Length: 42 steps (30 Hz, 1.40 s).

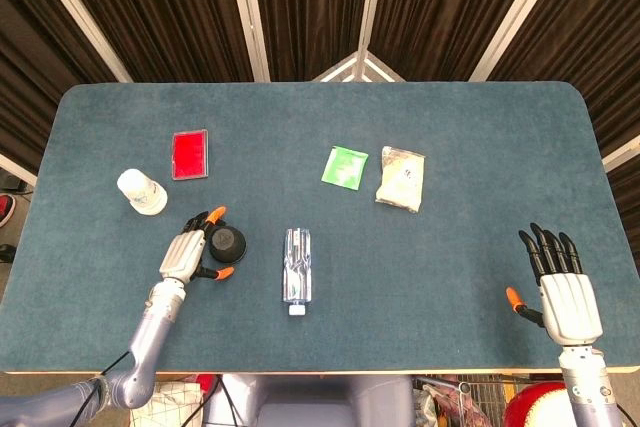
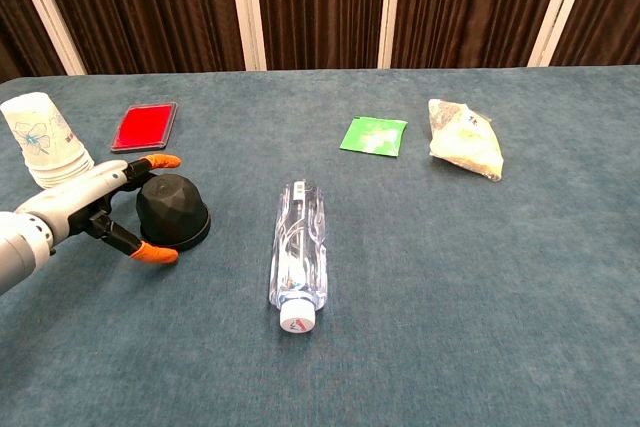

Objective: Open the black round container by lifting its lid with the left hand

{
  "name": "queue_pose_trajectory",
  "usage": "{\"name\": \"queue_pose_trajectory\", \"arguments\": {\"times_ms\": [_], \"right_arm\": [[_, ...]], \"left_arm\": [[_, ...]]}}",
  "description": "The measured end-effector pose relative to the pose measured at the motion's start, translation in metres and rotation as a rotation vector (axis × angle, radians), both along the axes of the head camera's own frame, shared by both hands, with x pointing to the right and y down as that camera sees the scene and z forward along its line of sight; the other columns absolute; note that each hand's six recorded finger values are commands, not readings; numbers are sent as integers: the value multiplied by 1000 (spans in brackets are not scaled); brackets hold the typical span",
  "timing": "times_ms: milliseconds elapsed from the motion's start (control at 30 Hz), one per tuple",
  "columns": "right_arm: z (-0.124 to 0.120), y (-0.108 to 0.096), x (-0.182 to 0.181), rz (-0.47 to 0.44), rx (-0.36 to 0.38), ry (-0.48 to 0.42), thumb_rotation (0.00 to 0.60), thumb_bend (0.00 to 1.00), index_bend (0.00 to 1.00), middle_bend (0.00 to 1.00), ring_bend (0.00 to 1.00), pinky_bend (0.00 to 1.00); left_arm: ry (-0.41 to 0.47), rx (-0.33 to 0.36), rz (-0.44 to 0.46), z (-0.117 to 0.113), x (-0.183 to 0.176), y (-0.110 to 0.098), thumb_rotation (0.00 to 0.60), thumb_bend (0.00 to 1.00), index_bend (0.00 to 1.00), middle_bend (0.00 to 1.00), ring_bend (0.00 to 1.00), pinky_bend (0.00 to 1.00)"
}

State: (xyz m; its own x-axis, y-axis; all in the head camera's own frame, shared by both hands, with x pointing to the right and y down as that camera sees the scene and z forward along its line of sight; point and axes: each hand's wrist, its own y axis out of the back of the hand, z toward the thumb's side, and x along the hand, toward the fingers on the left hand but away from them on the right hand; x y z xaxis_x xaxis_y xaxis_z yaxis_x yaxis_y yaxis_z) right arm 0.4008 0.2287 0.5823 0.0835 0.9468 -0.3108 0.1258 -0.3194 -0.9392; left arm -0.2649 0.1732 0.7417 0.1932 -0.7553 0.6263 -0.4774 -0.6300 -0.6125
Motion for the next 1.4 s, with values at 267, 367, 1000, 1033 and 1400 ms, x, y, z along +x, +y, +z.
{"name": "queue_pose_trajectory", "arguments": {"times_ms": [267, 367, 1000, 1033, 1400], "right_arm": [[1, 2, -1, -4, -12, -3, 600, 289, 68, 24, 68, 11], [4, 2, -1, -3, -18, -2, 600, 289, 68, 24, 68, 11], [0, -2, -2, -3, -8, -12, 600, 288, 68, 24, 68, 11], [-1, -2, -2, -2, -7, -13, 600, 288, 68, 24, 68, 11], [-6, 0, -1, 2, 0, -25, 600, 289, 68, 24, 68, 11]], "left_arm": [[-22, 15, 6, 4, 3, -2, 600, 325, 76, 266, 0, 0], [-20, 13, 6, 5, 4, -2, 600, 373, 91, 296, 0, 0], [150, 58, -52, -47, 11, -21, 600, 448, 143, 367, 0, 0], [159, 65, -50, -54, 11, -24, 600, 448, 142, 369, 0, 0], [252, 145, -42, -170, 8, -59, 600, 448, 149, 422, 0, 0]]}}
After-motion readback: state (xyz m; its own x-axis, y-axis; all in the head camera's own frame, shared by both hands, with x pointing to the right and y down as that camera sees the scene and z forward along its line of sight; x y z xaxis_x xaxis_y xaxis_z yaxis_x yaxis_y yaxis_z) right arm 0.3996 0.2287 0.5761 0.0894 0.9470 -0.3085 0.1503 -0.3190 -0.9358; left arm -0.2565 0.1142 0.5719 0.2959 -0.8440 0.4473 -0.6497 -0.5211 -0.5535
